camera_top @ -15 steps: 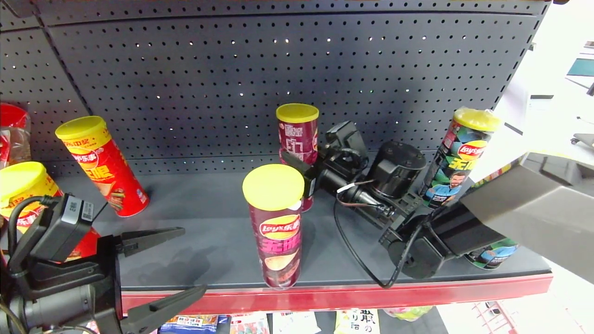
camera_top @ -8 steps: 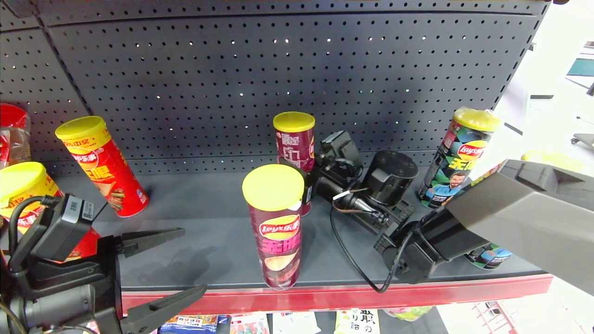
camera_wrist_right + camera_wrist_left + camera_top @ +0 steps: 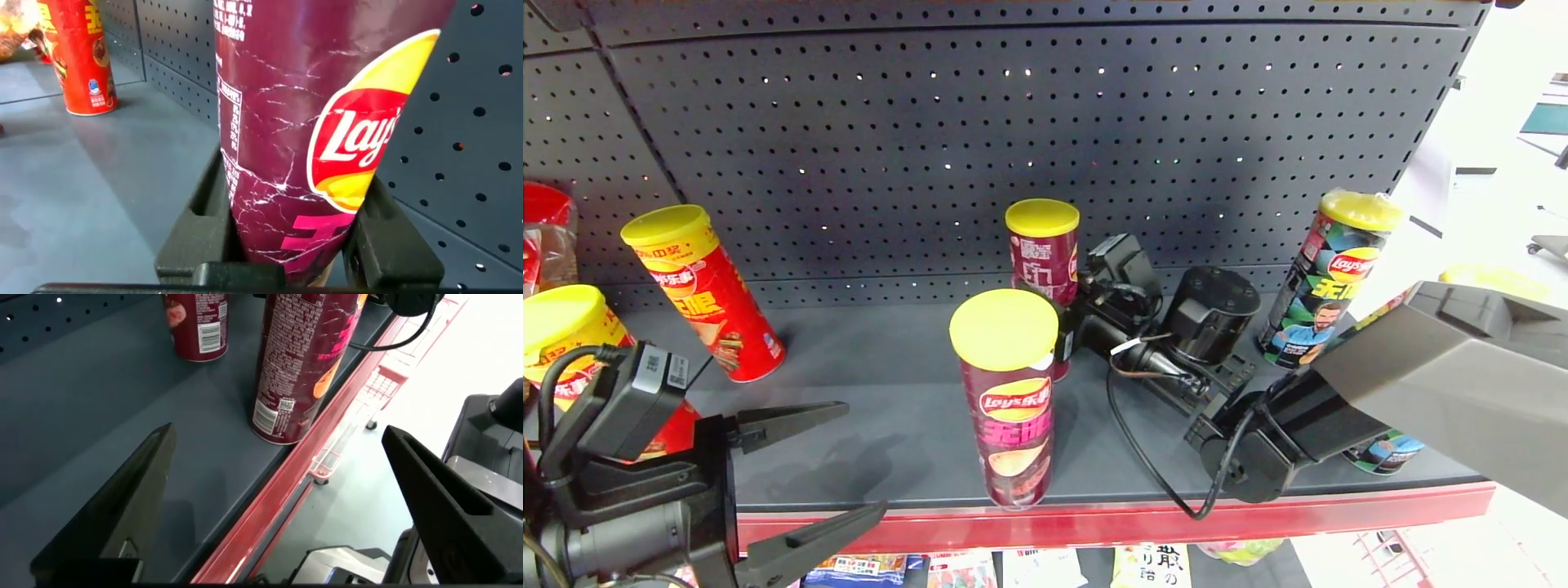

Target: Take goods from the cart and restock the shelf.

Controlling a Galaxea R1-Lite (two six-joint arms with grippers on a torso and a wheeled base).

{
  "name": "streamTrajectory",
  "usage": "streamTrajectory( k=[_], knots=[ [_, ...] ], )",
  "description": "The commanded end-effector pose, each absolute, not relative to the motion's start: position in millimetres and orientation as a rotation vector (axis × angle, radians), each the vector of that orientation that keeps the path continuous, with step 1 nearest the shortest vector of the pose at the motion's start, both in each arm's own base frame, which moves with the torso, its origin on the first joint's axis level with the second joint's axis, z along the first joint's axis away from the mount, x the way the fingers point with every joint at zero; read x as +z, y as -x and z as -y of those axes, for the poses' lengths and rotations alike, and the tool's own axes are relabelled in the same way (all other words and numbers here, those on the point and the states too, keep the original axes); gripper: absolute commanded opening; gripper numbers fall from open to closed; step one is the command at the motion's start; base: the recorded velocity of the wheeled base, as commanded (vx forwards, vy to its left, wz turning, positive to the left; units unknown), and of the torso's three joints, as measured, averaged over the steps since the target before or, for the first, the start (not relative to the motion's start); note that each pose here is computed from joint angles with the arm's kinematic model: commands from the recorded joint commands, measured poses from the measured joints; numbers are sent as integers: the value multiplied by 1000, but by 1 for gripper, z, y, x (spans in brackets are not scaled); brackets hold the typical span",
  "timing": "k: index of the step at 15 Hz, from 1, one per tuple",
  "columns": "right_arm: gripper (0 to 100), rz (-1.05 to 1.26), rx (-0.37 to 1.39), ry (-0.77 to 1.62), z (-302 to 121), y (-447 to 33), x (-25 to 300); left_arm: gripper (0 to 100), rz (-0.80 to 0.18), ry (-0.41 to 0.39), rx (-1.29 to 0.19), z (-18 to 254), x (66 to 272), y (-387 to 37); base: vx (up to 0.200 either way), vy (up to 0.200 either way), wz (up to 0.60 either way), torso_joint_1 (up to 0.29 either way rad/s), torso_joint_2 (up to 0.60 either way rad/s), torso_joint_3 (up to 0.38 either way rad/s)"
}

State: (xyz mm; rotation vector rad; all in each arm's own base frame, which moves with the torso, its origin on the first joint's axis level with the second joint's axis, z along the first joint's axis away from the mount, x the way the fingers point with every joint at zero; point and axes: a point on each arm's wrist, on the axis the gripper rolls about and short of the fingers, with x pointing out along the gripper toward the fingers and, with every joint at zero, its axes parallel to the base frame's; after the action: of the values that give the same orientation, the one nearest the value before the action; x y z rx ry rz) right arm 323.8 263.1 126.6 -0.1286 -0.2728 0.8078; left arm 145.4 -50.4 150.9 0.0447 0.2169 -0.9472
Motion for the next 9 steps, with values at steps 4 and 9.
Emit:
streamTrajectory(
  k=[4, 9],
  knots=[
    [100, 280, 795, 126, -263, -324, 130, 100, -219, -44, -947, 50, 151, -146, 0, 0, 0, 0, 0, 0],
    [100, 288, 776, 114, -259, -318, 139, 100, -217, -45, -947, 50, 151, -146, 0, 0, 0, 0, 0, 0]
  ],
)
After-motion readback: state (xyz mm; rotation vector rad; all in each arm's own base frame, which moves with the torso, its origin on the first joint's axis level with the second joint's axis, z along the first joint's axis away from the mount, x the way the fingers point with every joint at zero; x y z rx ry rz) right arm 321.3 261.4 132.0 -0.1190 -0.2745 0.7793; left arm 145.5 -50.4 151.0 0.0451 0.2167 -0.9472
